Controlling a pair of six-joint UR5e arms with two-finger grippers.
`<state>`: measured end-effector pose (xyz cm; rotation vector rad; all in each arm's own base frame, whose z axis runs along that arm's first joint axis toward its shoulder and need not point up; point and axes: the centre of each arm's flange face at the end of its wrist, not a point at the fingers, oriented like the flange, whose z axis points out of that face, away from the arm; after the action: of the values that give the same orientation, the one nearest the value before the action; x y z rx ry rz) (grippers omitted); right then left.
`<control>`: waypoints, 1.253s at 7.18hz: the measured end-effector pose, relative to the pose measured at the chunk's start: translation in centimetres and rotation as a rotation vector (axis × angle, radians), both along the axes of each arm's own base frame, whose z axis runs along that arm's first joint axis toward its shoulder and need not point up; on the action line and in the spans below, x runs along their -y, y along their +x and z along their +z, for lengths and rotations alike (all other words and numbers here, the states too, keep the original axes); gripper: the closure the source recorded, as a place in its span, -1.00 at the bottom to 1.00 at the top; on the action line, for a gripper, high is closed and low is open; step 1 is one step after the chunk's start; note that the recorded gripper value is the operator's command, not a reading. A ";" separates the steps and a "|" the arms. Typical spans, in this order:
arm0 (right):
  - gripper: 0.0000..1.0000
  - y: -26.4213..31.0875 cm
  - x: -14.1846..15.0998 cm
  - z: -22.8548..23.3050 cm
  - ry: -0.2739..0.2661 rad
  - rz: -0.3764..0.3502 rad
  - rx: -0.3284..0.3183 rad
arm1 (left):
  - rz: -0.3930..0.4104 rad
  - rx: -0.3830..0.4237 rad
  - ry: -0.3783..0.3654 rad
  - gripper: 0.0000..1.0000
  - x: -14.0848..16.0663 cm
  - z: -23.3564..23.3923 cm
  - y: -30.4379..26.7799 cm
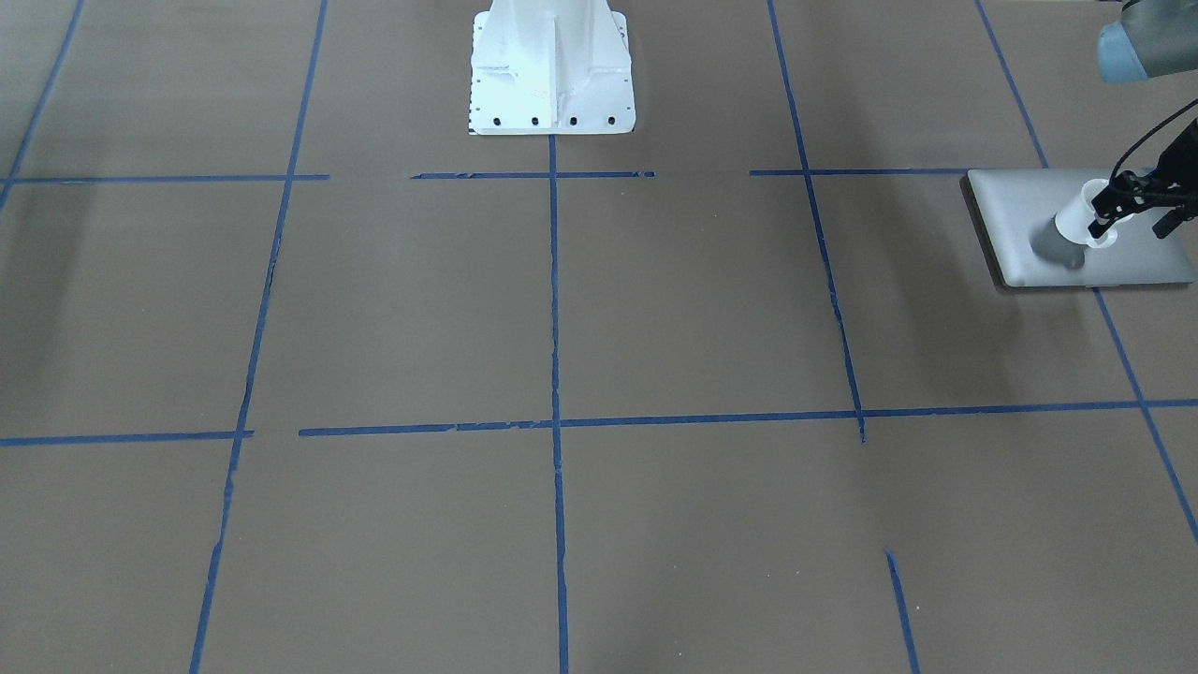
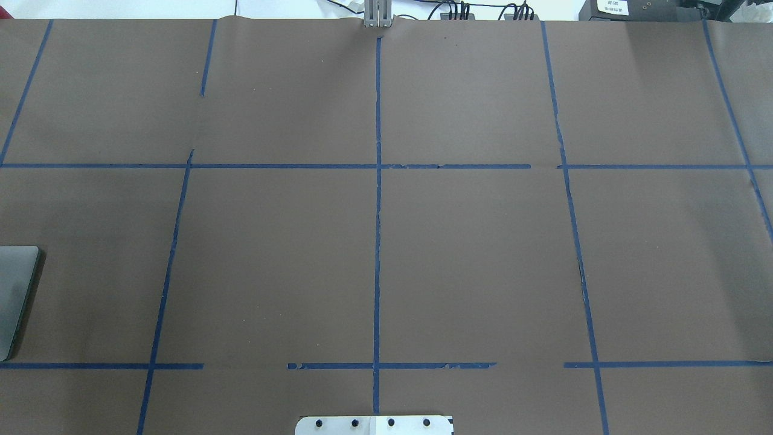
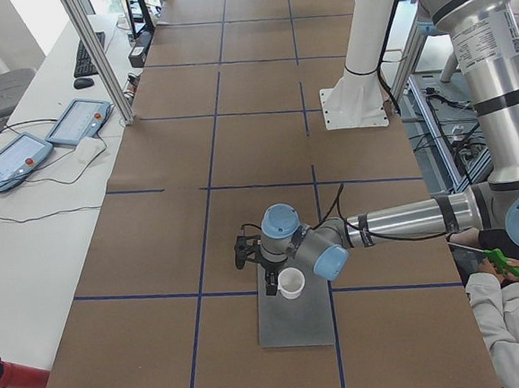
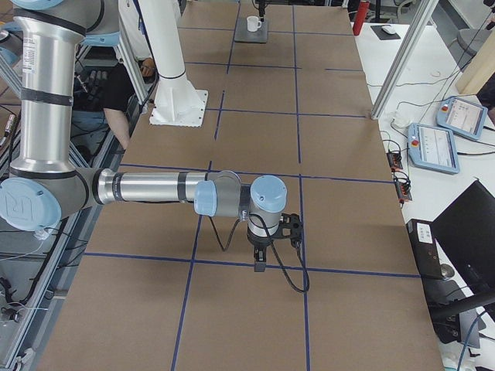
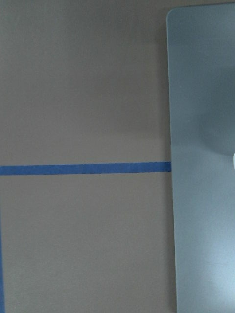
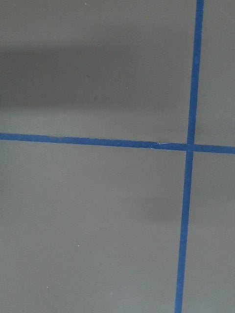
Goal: Place cup on laptop
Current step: 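Lower the held mug onto the silver laptop with the left gripper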
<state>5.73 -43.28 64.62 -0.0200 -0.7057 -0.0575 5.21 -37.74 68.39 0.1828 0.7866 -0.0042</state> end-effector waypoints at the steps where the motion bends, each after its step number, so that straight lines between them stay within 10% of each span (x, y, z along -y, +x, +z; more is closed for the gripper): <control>1: -1.00 0.0 0.0 0.0 0.000 0.000 0.000 | 0.007 -0.013 0.032 -1.00 0.3 -0.4 -2.3; 9: -1.00 0.0 0.0 0.0 -0.001 0.000 0.000 | 0.064 0.037 -0.005 -1.00 3.1 -8.0 -13.5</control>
<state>5.73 -43.27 64.62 -0.0206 -0.7056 -0.0573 -8.31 -40.79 60.35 0.1521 0.7549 0.0575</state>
